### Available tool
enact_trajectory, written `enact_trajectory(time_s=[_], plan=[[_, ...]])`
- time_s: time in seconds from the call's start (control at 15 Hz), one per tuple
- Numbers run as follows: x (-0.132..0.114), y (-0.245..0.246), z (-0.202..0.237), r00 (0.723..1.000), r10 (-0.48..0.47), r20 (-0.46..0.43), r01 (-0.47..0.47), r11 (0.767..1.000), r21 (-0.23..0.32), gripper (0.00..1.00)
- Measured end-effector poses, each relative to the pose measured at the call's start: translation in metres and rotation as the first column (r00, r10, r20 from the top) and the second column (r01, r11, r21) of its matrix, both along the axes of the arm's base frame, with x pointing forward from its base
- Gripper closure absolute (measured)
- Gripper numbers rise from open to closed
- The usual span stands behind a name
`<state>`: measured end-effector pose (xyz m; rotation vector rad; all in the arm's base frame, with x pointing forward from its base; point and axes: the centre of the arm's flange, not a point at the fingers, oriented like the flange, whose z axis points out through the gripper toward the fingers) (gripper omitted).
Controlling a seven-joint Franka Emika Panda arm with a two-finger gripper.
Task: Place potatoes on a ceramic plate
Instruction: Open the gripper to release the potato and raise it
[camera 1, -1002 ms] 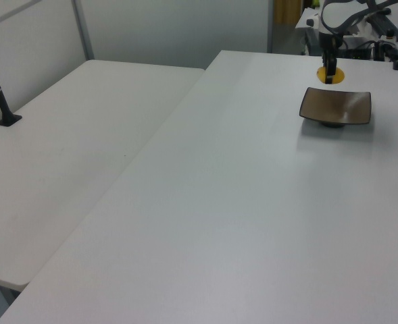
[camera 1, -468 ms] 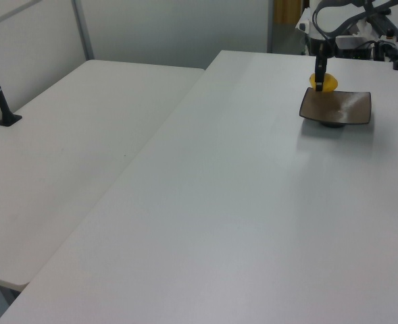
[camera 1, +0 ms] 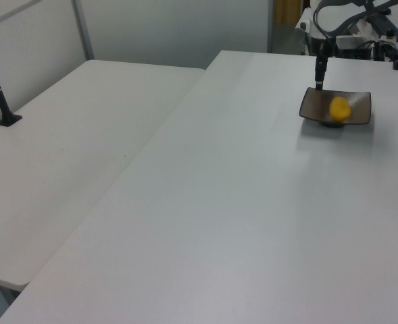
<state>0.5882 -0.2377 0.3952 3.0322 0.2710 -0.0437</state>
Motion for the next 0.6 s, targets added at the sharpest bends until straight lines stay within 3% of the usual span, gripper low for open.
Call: enact_trajectory(time_s=[0.2,0.6], plan=[[-0.003,0.000,0.011,1.000,-0.014,0.002,0.014,1.000,0.003,0.00],[-0.012,0.038,0.063,0.987,-0.162,0.019,0.160,0.983,0.095,0.00]])
